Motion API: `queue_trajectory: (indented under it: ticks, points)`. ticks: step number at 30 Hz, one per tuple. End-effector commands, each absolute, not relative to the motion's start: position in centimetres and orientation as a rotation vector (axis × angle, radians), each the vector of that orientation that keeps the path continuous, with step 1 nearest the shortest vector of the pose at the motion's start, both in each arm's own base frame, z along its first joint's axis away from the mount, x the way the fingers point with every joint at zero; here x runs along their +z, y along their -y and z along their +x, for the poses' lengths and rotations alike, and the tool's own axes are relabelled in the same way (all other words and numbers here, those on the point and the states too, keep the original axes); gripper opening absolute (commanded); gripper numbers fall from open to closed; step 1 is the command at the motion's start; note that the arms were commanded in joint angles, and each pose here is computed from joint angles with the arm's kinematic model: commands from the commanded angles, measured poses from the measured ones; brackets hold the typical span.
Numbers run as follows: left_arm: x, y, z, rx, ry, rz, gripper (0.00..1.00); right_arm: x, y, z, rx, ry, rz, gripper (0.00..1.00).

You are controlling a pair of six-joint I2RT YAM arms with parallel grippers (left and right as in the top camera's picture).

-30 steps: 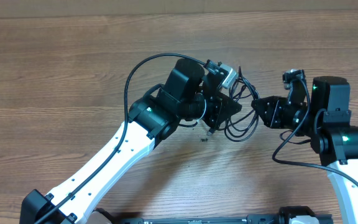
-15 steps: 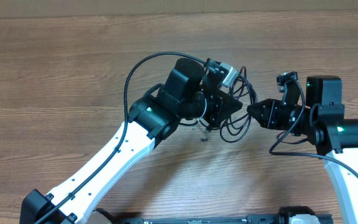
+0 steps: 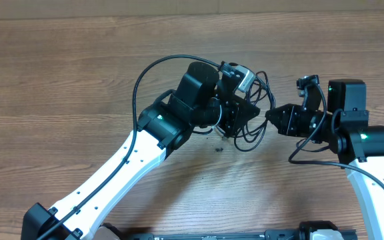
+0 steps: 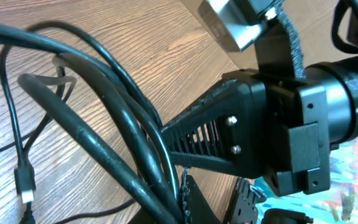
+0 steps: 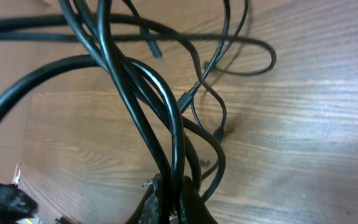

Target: Untangle cables

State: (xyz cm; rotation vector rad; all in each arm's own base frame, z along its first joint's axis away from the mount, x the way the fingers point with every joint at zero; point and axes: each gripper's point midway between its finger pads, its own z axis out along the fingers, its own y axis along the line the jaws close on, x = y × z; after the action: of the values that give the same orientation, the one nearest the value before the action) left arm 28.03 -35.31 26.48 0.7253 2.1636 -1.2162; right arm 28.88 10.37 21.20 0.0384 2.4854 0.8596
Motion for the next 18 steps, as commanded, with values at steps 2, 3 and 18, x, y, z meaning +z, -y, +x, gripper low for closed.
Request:
queue_trajectory:
  ticks: [2,3,18]
  points:
    - [25.8,35.0,28.0,-1.164,-2.209,0.694,0.04,22.9,-12.0,29.0,0.990,-2.417,-0.009,0.04]
    - [25.5,34.8,28.1,-1.147,-2.224,0.683,0.04,23.4,-12.3,29.0,1.015,-2.398,-0.027,0.04]
    - [21.3,31.3,28.7,-0.857,-2.412,0.615,0.04,33.4,-14.9,29.0,1.300,-2.057,-0.135,0.04]
